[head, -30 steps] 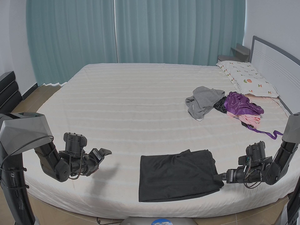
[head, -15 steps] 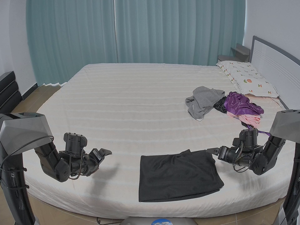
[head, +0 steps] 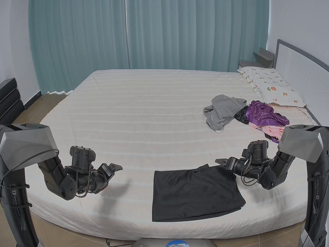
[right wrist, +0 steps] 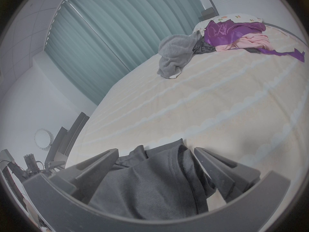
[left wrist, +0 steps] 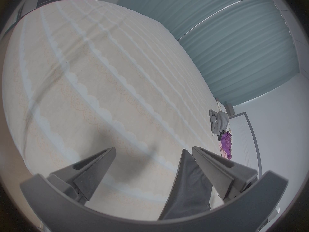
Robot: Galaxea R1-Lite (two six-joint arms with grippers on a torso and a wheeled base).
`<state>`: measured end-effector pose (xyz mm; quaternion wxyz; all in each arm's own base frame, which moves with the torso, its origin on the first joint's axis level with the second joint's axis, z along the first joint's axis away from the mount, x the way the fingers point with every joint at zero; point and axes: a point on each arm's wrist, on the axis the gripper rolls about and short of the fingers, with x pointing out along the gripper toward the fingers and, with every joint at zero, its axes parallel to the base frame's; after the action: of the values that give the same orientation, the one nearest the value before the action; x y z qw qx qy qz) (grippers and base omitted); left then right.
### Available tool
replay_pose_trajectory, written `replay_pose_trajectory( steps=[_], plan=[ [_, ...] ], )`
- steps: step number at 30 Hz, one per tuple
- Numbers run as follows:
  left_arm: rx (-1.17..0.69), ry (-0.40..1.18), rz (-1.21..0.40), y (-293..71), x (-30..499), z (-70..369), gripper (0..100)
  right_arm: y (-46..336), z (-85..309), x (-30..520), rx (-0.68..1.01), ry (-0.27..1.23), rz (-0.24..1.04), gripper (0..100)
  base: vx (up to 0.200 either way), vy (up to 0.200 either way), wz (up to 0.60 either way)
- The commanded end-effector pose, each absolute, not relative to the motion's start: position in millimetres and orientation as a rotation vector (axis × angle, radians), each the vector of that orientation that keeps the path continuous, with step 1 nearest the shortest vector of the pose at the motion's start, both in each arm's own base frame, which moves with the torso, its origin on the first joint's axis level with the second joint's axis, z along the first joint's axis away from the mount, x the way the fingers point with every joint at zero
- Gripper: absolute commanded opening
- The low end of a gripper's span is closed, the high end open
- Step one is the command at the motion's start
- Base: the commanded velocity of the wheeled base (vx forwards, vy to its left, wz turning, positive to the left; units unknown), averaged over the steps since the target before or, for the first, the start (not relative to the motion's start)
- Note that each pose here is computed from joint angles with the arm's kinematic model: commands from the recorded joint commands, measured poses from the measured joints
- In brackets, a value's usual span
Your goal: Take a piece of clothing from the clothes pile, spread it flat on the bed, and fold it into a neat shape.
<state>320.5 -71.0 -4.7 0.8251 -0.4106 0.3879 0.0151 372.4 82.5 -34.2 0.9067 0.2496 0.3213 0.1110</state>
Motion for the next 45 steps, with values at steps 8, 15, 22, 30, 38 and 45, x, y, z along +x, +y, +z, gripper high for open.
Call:
replay_pose_trajectory(
  steps=[8,15,22,30,38,45],
  plan=[
    [-0.869,0.829,0.036,-71,320,-7,100,75,-41,383,0.52,0.676,0.196,0,0.0,0.0,0.0],
    [-0.816,0.834,0.04,-73,319,-12,100,58,-38,387,0.537,0.654,0.157,0,0.0,0.0,0.0],
    [-0.782,0.787,0.054,-78,324,-17,100,46,-41,388,0.546,0.656,0.125,0,0.0,0.0,0.0],
    [-0.751,0.736,-0.046,-114,335,-14,100,44,-48,387,0.548,0.668,0.113,0,0.0,0.0,0.0],
    [-0.693,0.702,-0.178,-165,362,-25,100,45,-50,384,0.548,0.678,0.113,0,0.0,0.0,0.0],
    [-0.679,0.707,-0.203,-184,380,-34,100,58,-44,382,0.622,0.684,0.117,0,0.0,0.0,0.0]
  ],
)
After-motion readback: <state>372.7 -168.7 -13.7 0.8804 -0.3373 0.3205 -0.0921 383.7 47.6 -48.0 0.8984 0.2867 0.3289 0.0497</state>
